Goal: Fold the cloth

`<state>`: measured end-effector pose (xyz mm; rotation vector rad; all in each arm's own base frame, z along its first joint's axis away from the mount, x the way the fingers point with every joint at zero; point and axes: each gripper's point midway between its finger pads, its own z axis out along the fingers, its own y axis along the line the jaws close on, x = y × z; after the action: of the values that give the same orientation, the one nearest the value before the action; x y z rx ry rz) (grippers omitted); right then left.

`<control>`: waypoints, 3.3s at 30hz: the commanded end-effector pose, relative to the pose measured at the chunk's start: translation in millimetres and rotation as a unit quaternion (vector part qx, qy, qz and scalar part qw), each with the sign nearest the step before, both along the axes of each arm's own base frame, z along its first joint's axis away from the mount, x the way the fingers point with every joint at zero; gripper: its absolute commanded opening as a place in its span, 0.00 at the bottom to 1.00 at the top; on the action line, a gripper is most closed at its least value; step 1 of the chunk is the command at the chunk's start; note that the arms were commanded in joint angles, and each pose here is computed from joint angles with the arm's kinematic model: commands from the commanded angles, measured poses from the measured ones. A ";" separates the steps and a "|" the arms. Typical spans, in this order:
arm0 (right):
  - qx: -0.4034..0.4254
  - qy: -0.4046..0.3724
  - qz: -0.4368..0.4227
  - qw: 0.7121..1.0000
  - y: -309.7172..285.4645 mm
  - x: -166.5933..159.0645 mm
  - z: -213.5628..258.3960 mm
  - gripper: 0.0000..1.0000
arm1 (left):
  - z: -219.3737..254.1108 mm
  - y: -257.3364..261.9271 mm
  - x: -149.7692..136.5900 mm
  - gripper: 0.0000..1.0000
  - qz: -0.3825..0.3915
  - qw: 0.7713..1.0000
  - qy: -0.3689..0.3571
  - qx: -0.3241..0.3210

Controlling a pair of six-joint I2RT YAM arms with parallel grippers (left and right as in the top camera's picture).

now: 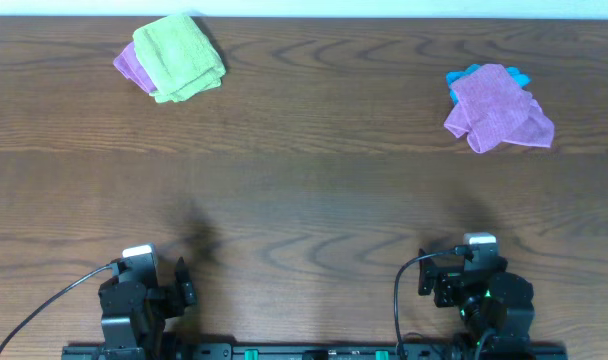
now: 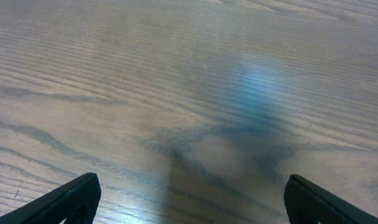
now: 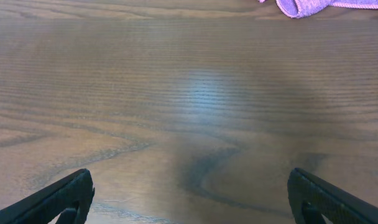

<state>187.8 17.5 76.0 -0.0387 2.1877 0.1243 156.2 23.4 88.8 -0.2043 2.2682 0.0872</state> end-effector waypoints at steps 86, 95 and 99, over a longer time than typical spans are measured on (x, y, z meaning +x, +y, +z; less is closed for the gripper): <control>0.006 0.230 -0.157 0.960 -136.8 306.2 -56.5 0.66 | -15.3 2.3 -9.3 0.96 0.002 0.999 0.032 0.009; 0.006 0.230 -0.157 0.960 -136.8 306.3 -56.6 0.24 | -15.3 2.3 -9.3 0.95 0.001 0.999 0.032 0.009; 0.004 0.226 -0.155 0.962 -137.2 307.5 -53.1 0.01 | -15.3 2.3 -9.3 0.95 0.002 0.999 0.032 0.009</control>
<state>490.1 -116.6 18.3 0.3685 2.6318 -0.0482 155.9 23.4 89.2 -0.1998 2.2675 0.0897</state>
